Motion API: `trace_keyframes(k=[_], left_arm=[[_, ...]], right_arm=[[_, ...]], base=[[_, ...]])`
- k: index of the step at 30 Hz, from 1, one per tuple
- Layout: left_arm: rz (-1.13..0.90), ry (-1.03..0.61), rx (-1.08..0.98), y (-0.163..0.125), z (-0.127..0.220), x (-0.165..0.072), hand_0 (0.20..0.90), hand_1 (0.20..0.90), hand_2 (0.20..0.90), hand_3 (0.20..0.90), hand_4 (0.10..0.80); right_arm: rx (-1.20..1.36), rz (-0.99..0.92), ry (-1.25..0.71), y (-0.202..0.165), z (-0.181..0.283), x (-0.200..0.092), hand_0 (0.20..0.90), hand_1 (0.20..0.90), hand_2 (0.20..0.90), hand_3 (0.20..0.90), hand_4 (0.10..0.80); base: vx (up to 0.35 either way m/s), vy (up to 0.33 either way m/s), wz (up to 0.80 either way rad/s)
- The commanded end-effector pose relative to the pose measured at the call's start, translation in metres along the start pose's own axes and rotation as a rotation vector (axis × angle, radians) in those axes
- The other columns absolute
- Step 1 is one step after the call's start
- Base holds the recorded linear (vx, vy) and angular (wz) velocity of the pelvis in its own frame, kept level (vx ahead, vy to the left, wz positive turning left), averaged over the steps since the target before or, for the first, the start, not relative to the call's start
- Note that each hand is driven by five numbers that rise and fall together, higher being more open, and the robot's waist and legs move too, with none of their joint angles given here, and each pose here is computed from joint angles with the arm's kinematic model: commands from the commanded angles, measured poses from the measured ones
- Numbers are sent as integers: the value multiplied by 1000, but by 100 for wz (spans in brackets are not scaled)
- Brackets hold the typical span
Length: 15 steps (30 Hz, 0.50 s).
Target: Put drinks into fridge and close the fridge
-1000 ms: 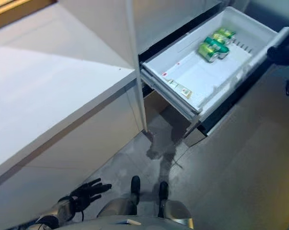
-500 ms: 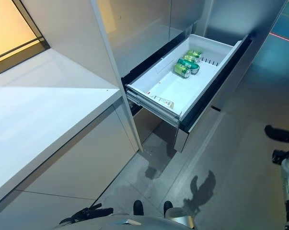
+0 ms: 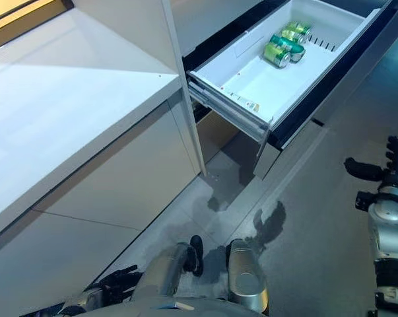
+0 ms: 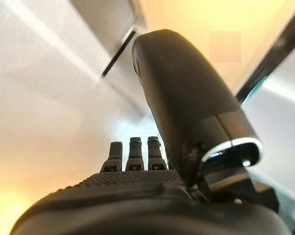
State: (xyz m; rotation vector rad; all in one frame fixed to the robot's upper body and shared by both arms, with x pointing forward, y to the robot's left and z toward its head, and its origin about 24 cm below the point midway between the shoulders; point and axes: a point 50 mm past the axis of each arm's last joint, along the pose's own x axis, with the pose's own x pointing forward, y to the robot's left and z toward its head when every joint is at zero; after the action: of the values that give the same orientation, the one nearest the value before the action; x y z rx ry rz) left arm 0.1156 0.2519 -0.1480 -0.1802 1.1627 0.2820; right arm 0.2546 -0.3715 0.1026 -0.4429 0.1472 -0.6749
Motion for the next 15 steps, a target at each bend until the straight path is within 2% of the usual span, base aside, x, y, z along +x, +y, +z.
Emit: trace_keyframes(k=[1, 7, 15], left_arm=[[43, -41, 18, 14, 10, -3, 900, 900, 900, 900, 800], [38, -46, 13, 9, 19, -2, 900, 900, 900, 900, 800], [8, -88, 33, -2, 37, 0, 900, 900, 900, 900, 800]], right_arm=[[-14, -42, -268, -18, 63, 15, 900, 900, 900, 900, 800], [-36, 50, -348, 2, 94, 21, 900, 900, 900, 900, 800], [-71, 190, -539, 40, 159, 22, 900, 900, 900, 900, 800]], base=[[17, -9, 4], [-37, 8, 0], [-57, 7, -4]])
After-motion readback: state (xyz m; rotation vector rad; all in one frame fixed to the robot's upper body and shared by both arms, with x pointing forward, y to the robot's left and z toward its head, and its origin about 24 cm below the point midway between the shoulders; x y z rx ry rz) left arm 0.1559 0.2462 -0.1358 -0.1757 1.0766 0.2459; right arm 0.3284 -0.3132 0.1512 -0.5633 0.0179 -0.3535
